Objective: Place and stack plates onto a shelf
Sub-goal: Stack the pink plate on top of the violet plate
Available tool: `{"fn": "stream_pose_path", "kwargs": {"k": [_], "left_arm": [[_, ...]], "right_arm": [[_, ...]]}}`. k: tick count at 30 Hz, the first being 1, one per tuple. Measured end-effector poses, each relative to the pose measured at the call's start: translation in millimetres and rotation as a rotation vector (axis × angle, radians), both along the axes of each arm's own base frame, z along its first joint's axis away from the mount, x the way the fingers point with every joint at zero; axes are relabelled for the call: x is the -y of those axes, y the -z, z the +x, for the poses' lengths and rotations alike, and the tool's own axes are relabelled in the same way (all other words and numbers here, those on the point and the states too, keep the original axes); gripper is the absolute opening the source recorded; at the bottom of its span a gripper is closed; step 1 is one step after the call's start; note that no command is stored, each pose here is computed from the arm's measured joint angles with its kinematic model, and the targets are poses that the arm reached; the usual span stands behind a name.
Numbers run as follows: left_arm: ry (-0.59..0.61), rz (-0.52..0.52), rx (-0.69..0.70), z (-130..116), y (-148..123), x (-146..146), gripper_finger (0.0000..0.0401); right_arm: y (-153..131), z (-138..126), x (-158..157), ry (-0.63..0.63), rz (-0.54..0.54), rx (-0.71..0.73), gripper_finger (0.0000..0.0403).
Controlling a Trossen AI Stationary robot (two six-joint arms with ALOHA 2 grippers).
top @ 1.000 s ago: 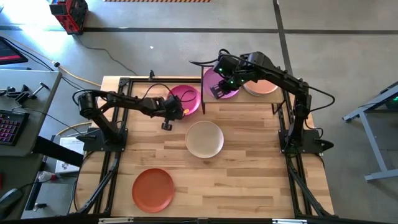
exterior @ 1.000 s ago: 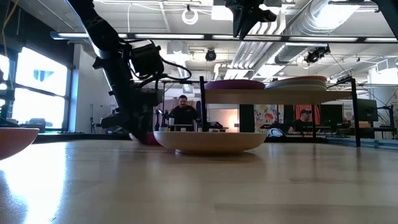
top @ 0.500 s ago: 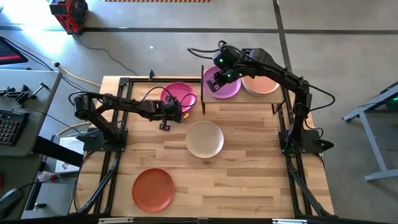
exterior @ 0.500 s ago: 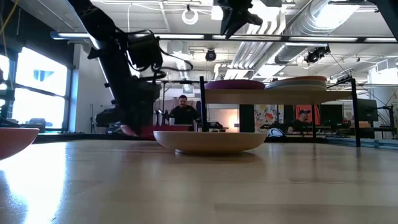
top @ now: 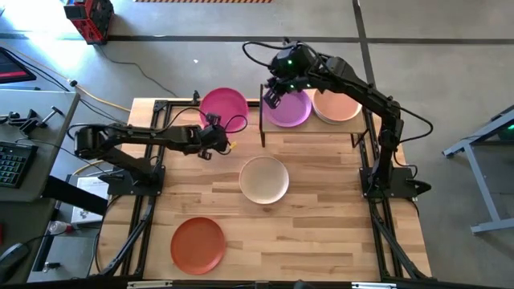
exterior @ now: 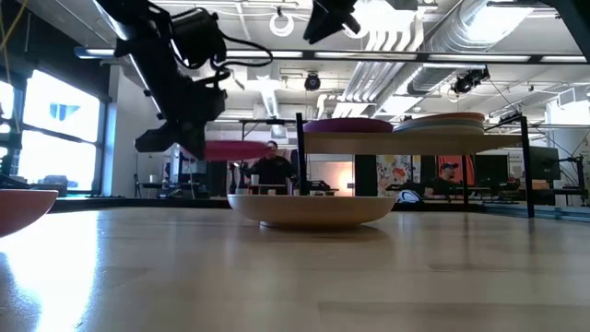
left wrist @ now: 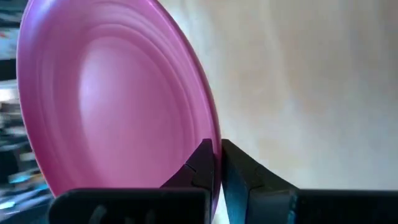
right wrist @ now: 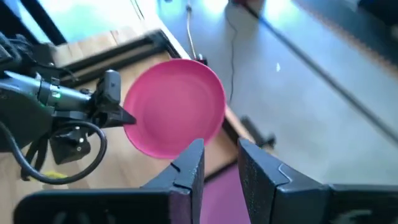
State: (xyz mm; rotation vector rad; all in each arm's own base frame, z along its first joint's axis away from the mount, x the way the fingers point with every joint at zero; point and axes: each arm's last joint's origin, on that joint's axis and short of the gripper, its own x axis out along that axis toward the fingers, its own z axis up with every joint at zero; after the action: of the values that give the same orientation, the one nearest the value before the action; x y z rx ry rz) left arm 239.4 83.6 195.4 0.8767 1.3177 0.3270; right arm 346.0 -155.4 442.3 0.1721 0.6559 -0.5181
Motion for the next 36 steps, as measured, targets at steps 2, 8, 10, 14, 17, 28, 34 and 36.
{"fn": "stream_pose_path", "kwargs": {"k": [2,8,10,14,17,28,34,36], "left_arm": [[0.024,0.071,-0.040,-3,-6,0,0.0003],[0.105,0.249,-0.166,-9,-23,5,0.0003],[0.121,0.294,-0.182,-9,-28,7,0.0003],[0.149,0.354,-0.210,-7,-32,9,0.0003],[0.172,0.392,-0.218,-4,-35,10,0.0003],[0.234,0.521,-0.137,10,-52,8,0.0003],[0.243,0.584,-0.090,14,-61,7,0.0003],[0.251,0.602,-0.088,15,-64,7,0.0003]], "right_arm": [[-4,3,1,-0.032,-0.050,0.026,0.0075],[-10,3,10,-0.023,-0.098,0.090,0.0109],[-10,4,12,-0.016,-0.102,0.097,0.0126],[-11,5,15,0.004,-0.088,0.126,0.0148],[-9,7,16,0.030,-0.052,0.146,0.0151],[5,15,19,0.060,0.029,0.123,0.0138],[10,16,21,0.082,0.063,0.110,0.0138],[10,17,21,0.082,0.064,0.110,0.0138]]}}
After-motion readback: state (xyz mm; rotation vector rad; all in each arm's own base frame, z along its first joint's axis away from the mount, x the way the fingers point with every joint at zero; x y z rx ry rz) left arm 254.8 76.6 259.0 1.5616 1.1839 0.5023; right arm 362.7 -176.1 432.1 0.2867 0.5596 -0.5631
